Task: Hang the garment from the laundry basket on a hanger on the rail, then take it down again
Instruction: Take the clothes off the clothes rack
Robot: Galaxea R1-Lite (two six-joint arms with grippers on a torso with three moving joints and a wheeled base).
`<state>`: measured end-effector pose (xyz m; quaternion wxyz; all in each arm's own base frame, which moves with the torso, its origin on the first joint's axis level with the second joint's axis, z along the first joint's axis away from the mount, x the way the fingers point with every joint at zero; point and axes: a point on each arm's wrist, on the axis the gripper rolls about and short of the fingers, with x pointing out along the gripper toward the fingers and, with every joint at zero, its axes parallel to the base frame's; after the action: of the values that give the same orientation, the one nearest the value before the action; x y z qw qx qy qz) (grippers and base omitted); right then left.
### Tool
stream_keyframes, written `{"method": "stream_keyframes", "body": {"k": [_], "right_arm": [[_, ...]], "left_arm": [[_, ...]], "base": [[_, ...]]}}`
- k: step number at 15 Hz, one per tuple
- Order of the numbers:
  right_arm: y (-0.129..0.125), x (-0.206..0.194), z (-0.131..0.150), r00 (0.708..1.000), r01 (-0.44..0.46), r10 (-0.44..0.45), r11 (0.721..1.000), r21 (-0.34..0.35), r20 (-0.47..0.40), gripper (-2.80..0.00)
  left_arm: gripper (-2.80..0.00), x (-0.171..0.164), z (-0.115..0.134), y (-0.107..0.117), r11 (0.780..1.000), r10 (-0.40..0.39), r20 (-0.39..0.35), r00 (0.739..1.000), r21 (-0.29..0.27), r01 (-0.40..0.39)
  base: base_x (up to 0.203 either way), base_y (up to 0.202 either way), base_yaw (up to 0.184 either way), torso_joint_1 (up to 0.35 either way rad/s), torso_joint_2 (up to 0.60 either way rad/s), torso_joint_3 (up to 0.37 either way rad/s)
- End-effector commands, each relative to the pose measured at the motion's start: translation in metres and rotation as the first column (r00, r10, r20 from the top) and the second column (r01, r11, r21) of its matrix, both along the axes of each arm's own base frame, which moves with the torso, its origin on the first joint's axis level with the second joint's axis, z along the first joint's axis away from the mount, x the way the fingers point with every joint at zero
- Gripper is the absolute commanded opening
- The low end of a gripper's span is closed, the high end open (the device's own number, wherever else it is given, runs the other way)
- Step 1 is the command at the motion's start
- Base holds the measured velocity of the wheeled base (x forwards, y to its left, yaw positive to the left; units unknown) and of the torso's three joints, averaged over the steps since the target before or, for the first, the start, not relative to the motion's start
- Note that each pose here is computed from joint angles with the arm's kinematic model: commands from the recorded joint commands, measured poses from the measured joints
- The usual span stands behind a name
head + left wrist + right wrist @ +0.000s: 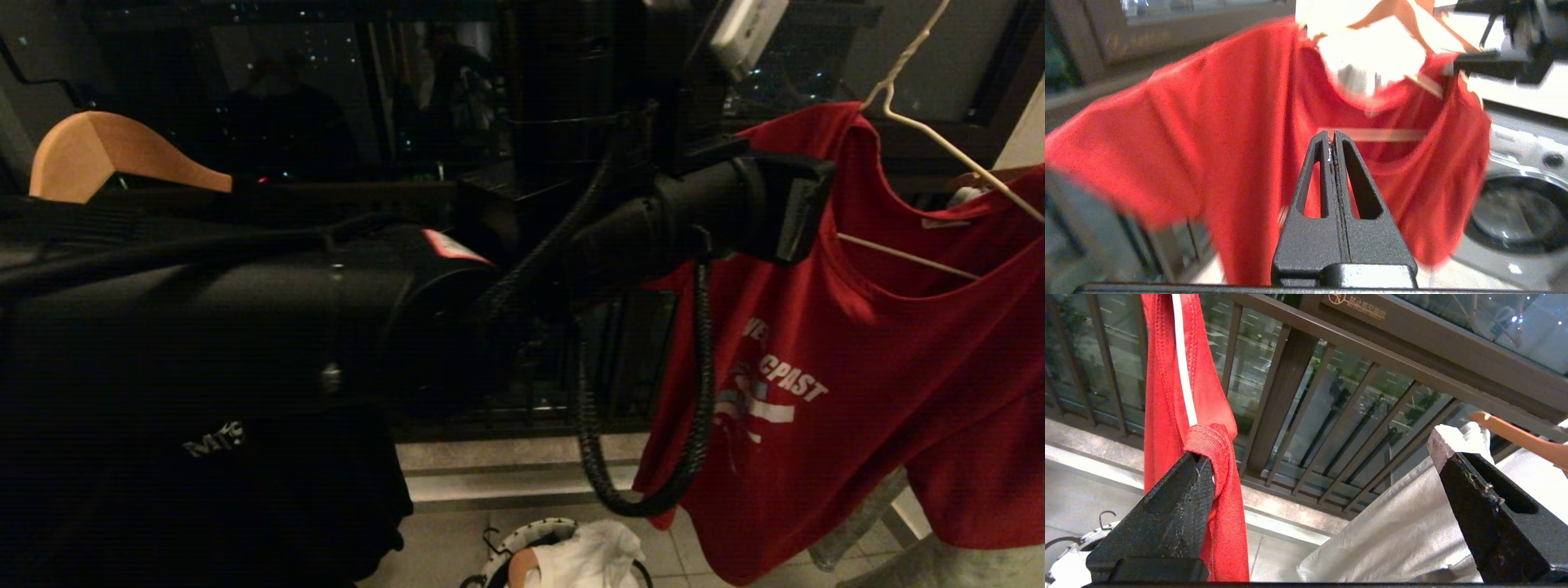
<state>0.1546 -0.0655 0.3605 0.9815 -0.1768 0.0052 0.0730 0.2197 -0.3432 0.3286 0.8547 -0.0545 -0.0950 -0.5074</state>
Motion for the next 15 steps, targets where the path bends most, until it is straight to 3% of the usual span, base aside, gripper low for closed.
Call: {"method": "stream_keyframes", "body": {"k": [1,3,6,12,15], "right_arm": [[-0.003,0.005,-0.001,1.000,-0.006,0.006,1.000,0.004,-0.008,0.00],[-0.003,0.006,0.001,1.000,-0.006,0.006,1.000,0.002,-0.005,0.00],[0.000,0.002,0.003,1.000,-0.010,0.010,1.000,-0.002,0.005,0.00],[0.009,-0.002,0.006,0.999,-0.047,0.047,0.999,-0.010,0.021,0.00],[0.011,-0.002,0.006,0.998,-0.060,0.061,0.998,-0.011,0.022,0.00]], "left_arm": [[-2.80,0.018,-0.035,-0.047,0.998,0.001,-0.005,1.000,0.061,-0.001],[-2.80,0.024,-0.063,-0.070,0.990,0.000,0.030,1.000,0.139,-0.004],[-2.80,0.028,-0.081,-0.084,0.992,-0.062,0.079,0.995,0.112,0.053],[-2.80,0.028,-0.088,-0.088,0.992,-0.070,0.079,0.994,0.112,0.061],[-2.80,0.023,-0.092,-0.095,0.989,-0.128,0.095,0.987,0.092,0.119]], "base": [[0.000,0.000,0.000,0.000,0.00,0.000],[0.000,0.000,0.000,0.000,0.00,0.000],[0.000,0.000,0.000,0.000,0.00,0.000],[0.000,0.000,0.000,0.000,0.00,0.000],[0.000,0.000,0.000,0.000,0.00,0.000]]}}
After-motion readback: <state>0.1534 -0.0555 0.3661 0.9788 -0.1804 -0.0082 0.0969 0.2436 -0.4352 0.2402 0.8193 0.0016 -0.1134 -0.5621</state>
